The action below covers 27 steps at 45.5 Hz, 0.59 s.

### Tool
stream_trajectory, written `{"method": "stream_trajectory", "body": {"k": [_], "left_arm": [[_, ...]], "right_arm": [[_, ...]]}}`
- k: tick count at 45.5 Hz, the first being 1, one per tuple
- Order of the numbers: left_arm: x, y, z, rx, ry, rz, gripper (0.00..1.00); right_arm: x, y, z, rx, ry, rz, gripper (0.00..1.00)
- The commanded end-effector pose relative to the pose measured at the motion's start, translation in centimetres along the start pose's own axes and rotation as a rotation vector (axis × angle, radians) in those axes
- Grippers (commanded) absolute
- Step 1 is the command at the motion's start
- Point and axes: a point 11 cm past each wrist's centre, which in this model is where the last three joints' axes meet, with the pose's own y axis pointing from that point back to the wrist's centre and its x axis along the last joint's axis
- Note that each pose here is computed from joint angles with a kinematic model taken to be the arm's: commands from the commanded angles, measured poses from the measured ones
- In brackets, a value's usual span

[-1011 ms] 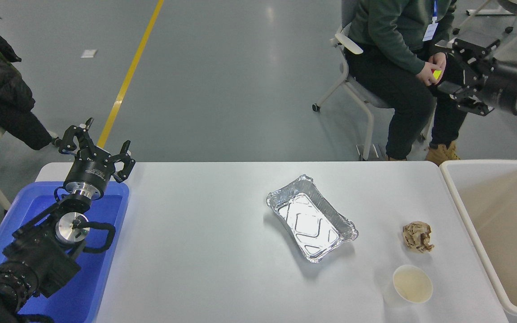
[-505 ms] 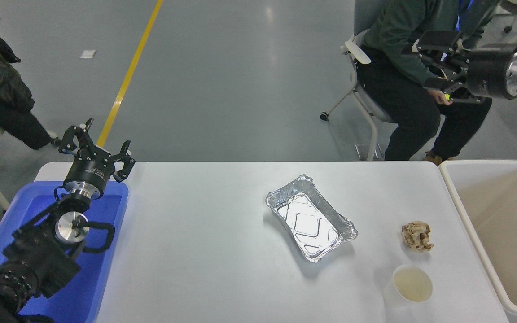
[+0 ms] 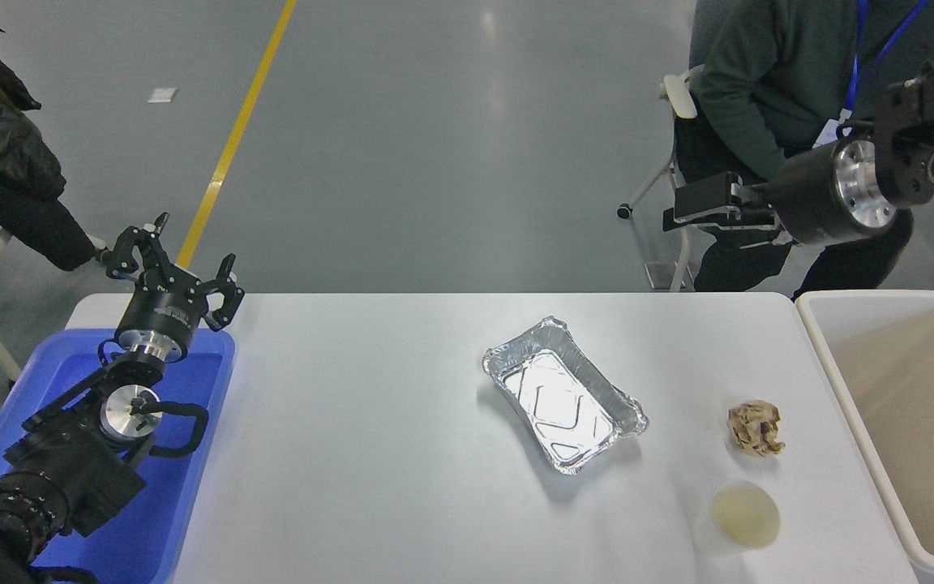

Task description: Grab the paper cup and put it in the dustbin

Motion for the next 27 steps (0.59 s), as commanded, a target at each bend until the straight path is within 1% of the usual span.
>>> {"method": "stream_trajectory", "body": {"k": [1, 9, 22, 27], "left_arm": [[0.0, 0.0, 0.0, 0.000, 0.000, 0.000, 0.99], [0.0, 0.0, 0.0, 0.000, 0.000, 0.000, 0.99], [0.0, 0.0, 0.0, 0.000, 0.000, 0.000, 0.99], [0.0, 0.0, 0.0, 0.000, 0.000, 0.000, 0.99]], "right_arm": [[-2.9, 1.0, 1.5, -0.086, 0.037, -0.094, 1.00], [-5.3, 0.8, 2.1, -0.120, 0.057, -0.175, 1.00], [-7.3, 0.2, 3.3, -0.144, 0.035, -0.228, 1.00], [-7.8, -0.5, 3.7, -0.146, 0.031, -0.222, 1.00]]}}
